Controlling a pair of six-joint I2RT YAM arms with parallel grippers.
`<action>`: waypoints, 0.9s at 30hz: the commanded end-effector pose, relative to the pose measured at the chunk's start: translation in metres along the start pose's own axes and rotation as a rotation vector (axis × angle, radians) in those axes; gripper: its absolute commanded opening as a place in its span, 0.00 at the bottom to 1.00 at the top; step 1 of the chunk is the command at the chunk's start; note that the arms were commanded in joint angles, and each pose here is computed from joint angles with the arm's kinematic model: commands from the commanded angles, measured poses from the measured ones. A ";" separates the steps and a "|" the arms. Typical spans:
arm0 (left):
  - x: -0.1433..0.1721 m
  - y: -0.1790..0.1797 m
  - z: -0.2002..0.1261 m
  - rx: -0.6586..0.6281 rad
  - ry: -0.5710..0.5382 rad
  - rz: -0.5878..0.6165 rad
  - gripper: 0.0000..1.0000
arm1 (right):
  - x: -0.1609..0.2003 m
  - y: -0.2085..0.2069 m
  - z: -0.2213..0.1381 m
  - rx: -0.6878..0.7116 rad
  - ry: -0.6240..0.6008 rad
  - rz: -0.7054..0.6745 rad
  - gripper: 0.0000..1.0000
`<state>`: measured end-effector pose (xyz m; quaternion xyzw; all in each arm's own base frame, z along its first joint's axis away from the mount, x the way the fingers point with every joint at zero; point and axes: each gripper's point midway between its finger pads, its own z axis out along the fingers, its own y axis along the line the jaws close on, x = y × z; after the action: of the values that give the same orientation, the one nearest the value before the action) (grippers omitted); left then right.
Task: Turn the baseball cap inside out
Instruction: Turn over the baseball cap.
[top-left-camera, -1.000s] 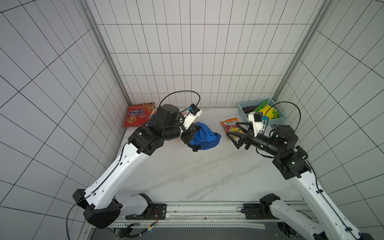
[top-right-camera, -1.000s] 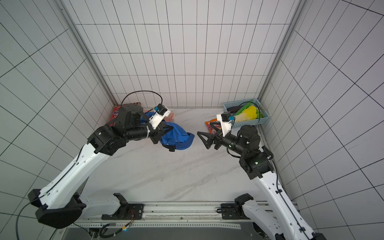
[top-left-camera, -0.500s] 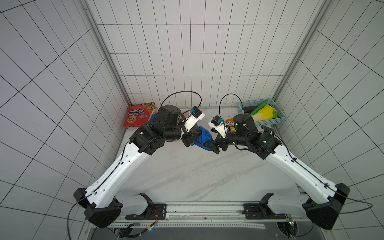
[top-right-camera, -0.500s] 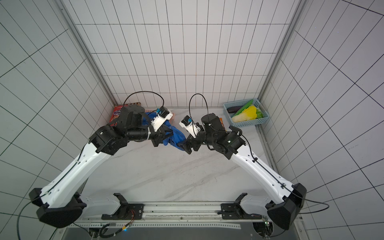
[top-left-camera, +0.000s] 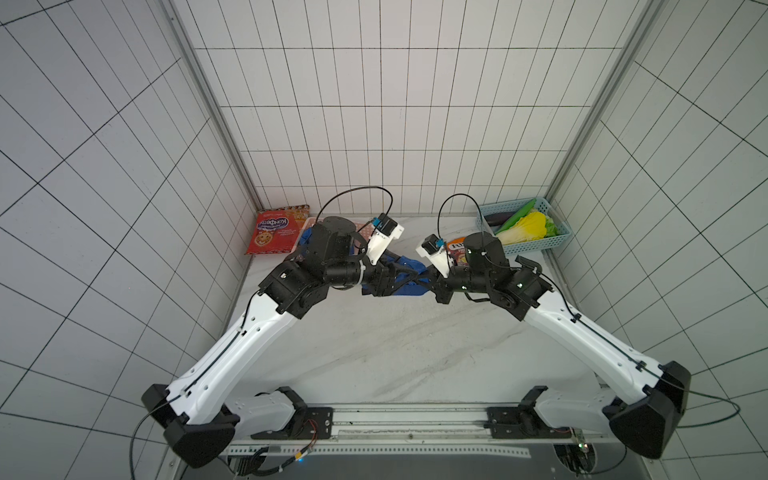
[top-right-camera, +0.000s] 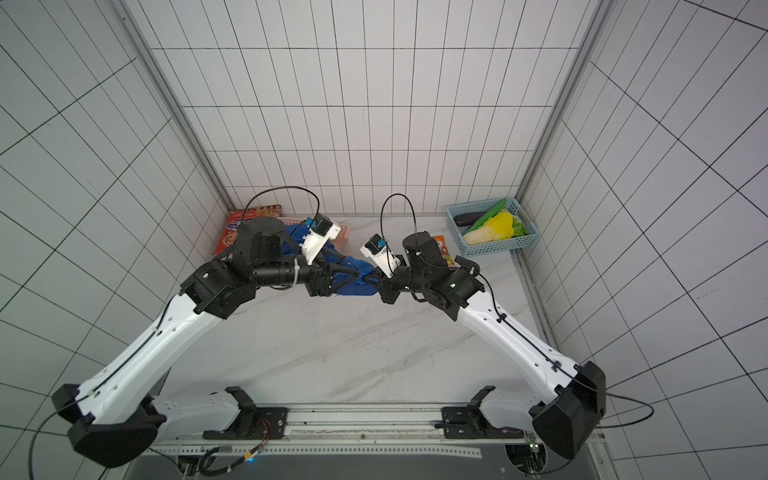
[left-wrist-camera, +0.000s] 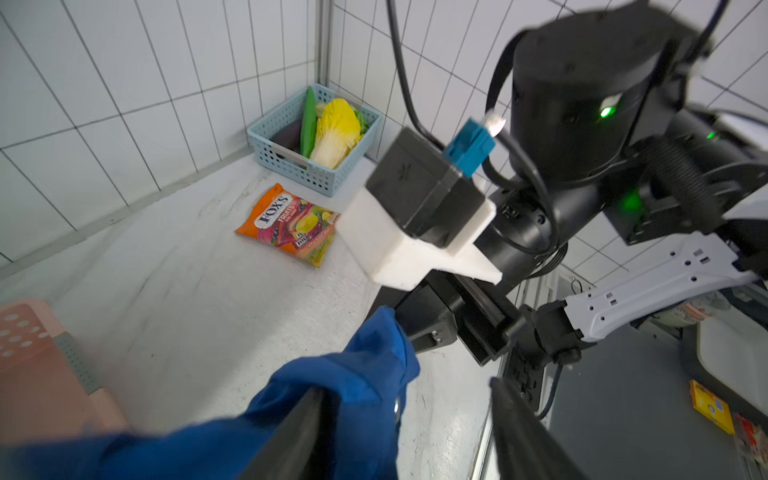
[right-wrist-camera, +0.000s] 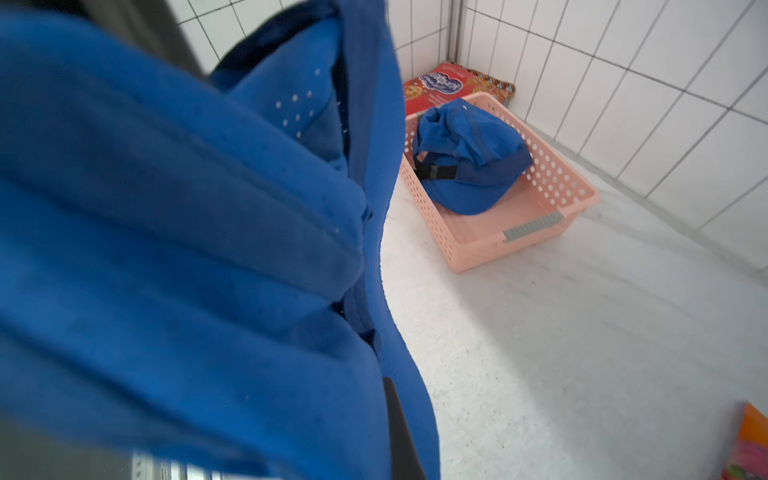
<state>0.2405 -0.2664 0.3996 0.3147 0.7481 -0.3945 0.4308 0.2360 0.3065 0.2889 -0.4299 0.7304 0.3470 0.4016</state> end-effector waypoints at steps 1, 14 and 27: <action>-0.056 0.005 -0.042 0.015 -0.254 -0.105 0.99 | -0.028 -0.004 -0.032 -0.042 -0.174 0.039 0.00; -0.027 0.107 -0.041 0.117 -0.224 -0.498 0.97 | -0.048 0.020 -0.109 -0.302 -0.311 -0.026 0.00; -0.007 0.042 0.014 0.463 0.019 -0.463 0.74 | -0.060 0.045 -0.124 -0.420 -0.306 -0.045 0.00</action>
<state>0.2961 -0.2486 0.3703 0.1784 0.7221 -0.6209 0.2476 0.1901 0.2405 0.3874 -0.4458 0.5865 0.5333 0.4157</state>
